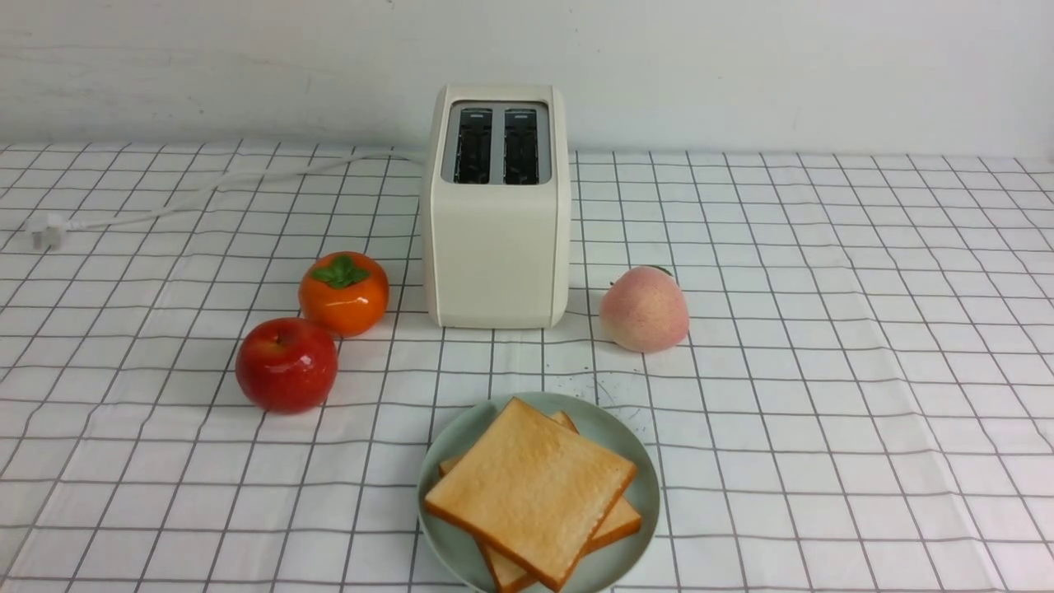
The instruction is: Take toasted bread from bread machine on white checkered table place on plate.
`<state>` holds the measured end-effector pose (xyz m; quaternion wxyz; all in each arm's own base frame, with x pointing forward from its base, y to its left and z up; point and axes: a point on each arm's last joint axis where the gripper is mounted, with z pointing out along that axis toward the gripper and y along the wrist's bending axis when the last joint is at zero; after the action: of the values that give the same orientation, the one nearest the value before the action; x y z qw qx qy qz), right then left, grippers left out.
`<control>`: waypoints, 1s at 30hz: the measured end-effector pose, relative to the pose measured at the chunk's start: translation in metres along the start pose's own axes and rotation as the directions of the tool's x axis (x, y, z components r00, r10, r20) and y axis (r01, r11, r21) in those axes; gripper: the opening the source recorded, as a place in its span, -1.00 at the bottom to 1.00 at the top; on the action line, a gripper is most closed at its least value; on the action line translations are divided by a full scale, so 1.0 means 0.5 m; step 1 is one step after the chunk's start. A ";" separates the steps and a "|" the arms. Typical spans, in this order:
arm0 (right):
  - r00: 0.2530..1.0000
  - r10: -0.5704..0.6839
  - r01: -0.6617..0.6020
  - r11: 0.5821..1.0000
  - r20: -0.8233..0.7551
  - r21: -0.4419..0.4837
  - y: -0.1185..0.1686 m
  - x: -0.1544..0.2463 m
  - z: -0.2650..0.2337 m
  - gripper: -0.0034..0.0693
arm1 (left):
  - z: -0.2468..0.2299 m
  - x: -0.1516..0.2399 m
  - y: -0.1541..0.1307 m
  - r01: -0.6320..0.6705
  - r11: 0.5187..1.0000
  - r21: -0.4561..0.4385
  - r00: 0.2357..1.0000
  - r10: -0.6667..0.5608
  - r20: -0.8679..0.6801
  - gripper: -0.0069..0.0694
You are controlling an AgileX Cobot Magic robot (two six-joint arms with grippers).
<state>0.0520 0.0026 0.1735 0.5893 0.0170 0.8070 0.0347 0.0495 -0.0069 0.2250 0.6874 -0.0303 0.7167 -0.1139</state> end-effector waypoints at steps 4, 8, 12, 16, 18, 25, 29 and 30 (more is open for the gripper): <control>1.000 0.001 -0.001 1.000 0.000 0.000 0.000 0.000 0.000 -0.90 | 0.013 0.065 0.019 0.046 0.997 -0.066 0.996 -0.051 -0.074 -0.85; 1.000 0.001 -0.001 1.000 0.000 0.000 0.000 0.000 0.000 -0.90 | 0.009 0.103 0.025 0.047 0.994 -0.097 0.969 -0.069 -0.237 -0.85; 1.000 0.001 -0.001 1.000 0.000 0.000 0.000 0.000 0.000 -0.89 | 0.008 0.109 0.025 0.048 0.994 -0.103 0.961 -0.074 -0.266 -0.85; 1.000 0.001 -0.001 1.000 0.000 0.000 0.000 0.000 0.000 -0.89 | 0.008 0.108 0.025 0.048 0.994 -0.103 0.962 -0.073 -0.264 -0.85; 1.000 0.001 -0.001 1.000 0.000 0.000 0.000 0.000 0.000 -0.89 | 0.008 0.108 0.025 0.048 0.994 -0.103 0.962 -0.073 -0.264 -0.85; 1.000 0.001 -0.001 1.000 0.000 0.000 0.000 0.000 0.000 -0.86 | 0.008 0.108 0.025 0.048 0.994 -0.103 0.962 -0.073 -0.264 -0.85; 1.000 0.001 -0.001 1.000 0.000 0.000 0.000 0.000 0.000 -0.85 | 0.008 0.108 0.025 0.048 0.994 -0.103 0.962 -0.073 -0.264 -0.85; 1.000 0.001 -0.001 1.000 0.000 0.000 0.000 0.000 0.000 -0.85 | 0.008 0.108 0.025 0.048 0.994 -0.103 0.962 -0.073 -0.264 -0.85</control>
<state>0.0520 0.0026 0.1735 0.5893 0.0173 0.8070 0.0352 0.0519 -0.0059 0.1692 0.5784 -0.0694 0.8062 -0.1035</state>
